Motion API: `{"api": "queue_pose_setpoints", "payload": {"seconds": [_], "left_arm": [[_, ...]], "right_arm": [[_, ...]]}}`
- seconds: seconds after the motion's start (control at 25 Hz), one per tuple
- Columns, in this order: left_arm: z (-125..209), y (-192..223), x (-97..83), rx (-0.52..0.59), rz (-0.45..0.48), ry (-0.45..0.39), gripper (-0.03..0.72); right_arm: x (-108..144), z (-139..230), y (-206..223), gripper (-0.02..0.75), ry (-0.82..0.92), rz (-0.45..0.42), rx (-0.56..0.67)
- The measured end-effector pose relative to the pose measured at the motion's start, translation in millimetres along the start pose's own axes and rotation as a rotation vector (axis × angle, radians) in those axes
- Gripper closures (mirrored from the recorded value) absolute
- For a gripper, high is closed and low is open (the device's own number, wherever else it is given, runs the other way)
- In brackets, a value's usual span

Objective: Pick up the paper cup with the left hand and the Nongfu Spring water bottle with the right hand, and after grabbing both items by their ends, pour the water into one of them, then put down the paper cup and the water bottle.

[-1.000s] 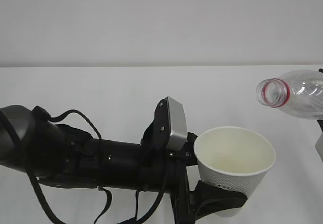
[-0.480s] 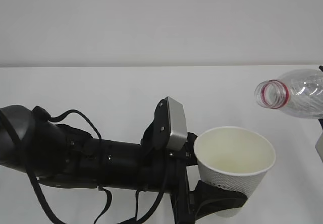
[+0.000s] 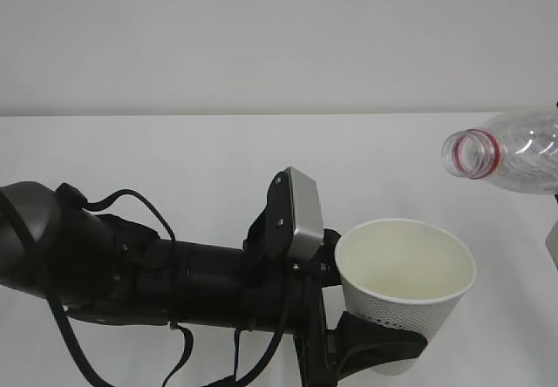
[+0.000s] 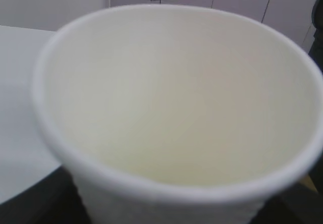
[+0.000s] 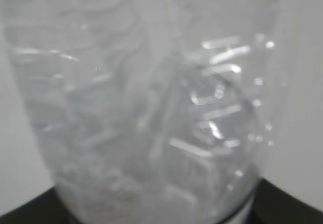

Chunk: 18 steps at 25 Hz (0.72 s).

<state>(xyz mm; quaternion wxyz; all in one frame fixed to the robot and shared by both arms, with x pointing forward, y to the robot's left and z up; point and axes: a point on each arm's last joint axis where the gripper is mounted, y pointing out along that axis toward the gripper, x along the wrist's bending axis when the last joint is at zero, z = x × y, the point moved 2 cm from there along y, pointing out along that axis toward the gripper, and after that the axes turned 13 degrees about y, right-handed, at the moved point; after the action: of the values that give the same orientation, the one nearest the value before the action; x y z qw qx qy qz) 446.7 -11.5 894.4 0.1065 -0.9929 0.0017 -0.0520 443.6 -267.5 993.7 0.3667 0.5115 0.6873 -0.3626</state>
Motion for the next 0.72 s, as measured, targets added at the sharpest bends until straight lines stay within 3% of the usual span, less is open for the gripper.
{"api": "queue_pose_setpoints", "payload": {"seconds": [0.72], "left_arm": [[0.0, 0.0, 0.2, 0.000, -0.002, -0.001, 0.135]], "right_arm": [[-3.2, -1.3, 8.1, 0.343, -0.016, 0.028, -0.023]]}}
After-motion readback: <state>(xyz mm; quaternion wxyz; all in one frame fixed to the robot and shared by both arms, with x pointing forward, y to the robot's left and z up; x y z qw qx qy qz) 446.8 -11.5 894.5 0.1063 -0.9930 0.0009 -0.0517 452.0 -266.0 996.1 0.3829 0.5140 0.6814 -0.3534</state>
